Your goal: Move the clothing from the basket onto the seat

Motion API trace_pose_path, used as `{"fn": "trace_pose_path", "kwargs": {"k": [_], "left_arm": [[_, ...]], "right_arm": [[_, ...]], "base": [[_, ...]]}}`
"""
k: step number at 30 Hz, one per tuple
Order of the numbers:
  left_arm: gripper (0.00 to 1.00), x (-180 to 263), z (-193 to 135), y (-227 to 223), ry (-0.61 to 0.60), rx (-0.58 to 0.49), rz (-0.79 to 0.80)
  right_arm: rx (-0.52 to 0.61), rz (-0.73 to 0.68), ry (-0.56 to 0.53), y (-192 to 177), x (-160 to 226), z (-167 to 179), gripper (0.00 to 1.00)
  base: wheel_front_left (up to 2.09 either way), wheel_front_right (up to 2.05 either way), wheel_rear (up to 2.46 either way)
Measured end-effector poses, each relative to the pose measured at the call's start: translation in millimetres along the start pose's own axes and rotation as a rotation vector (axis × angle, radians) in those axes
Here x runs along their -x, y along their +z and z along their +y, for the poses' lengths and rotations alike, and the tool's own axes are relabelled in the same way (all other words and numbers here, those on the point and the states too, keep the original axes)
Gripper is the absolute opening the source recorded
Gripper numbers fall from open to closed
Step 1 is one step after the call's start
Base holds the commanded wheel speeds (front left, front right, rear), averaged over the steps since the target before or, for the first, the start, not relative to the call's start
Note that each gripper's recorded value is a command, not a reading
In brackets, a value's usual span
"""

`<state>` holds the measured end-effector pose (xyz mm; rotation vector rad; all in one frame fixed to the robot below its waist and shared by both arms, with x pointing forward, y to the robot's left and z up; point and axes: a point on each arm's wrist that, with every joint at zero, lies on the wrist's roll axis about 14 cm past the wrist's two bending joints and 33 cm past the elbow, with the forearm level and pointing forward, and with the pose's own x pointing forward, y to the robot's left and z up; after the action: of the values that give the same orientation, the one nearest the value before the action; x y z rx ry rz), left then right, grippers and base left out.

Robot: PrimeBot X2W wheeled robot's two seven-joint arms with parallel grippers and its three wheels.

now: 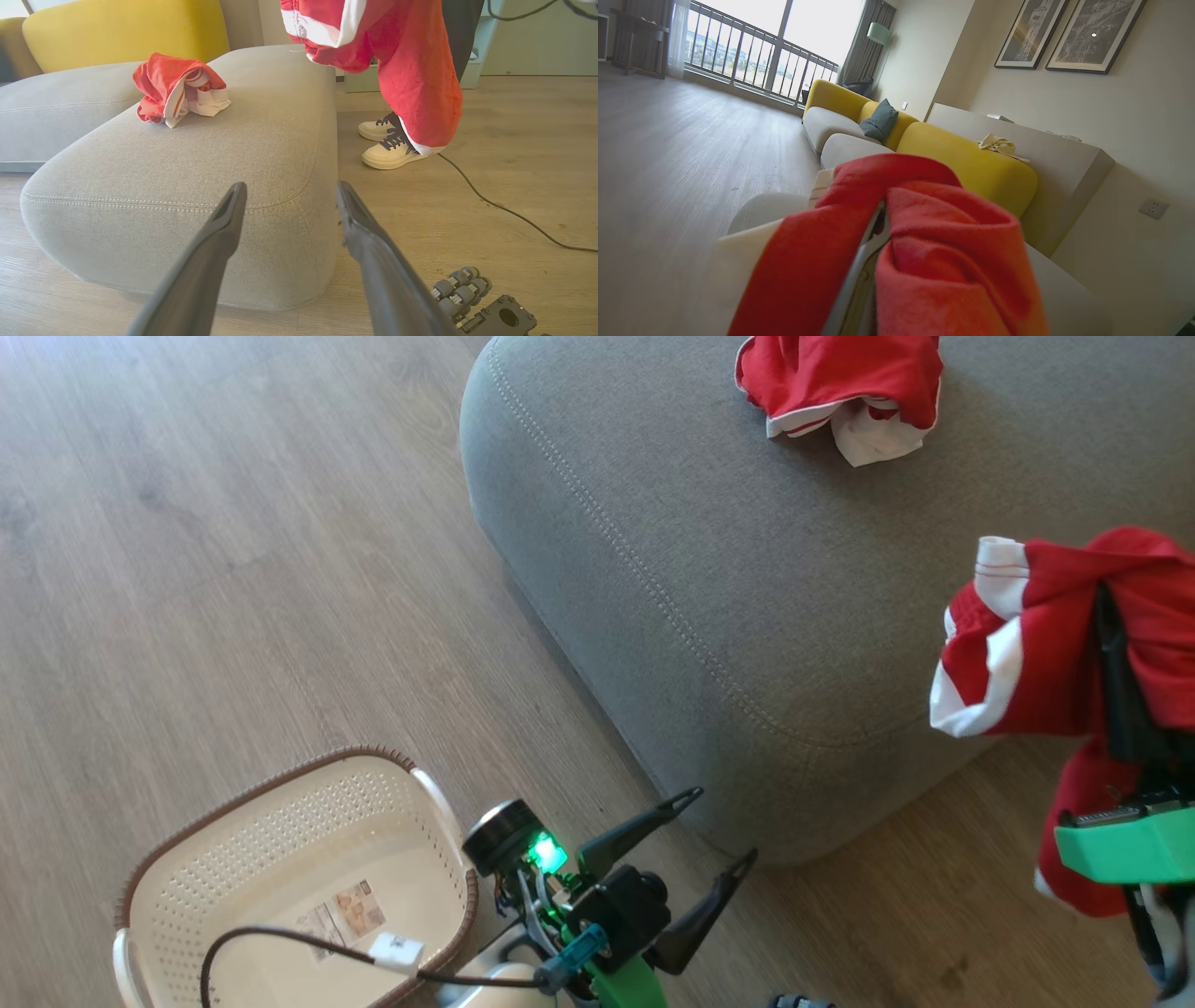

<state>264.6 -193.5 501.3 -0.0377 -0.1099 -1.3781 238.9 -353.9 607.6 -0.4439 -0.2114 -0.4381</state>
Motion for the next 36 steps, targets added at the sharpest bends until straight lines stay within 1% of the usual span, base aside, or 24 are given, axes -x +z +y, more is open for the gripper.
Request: {"fn": "trace_pose_path", "kwargs": {"k": [7,12,14,19,21,26,32,36], "left_arm": [[1.00,-1,-4,2,-0.018,-0.005,-0.005],[1.00,-1,-2,2,-0.007,-0.006,-0.005],[1.00,-1,0,0,-0.003,0.001,-0.003],[1.00,2,13,-9,0.025,0.020,0.006],[1.00,5,20,-16,0.031,0.027,0.014],[1.00,13,36,-45,0.024,0.041,0.053],[1.00,14,70,-66,0.013,0.028,0.030],[1.00,22,89,-92,0.027,0.058,0.044]], "right_arm": [[0.009,0.000,-0.011,1,4,-4,0.00],[0.006,0.005,0.007,-1,2,2,0.00],[0.011,0.001,0.019,-1,-5,4,0.00],[0.070,-0.088,0.043,21,-45,2,0.00],[0.060,-0.119,0.042,29,-62,2,0.00],[0.132,-0.130,0.063,31,-106,1,0.00],[0.226,-0.188,0.021,47,-170,-12,0.00],[0.255,-0.180,0.014,38,-214,-9,0.00]], "base": [[0.00,0.00,0.00],[0.00,0.00,0.00],[0.00,0.00,0.00],[0.00,0.00,0.00],[0.00,0.00,0.00],[0.00,0.00,0.00],[0.00,0.00,0.00],[0.00,0.00,0.00]]}}
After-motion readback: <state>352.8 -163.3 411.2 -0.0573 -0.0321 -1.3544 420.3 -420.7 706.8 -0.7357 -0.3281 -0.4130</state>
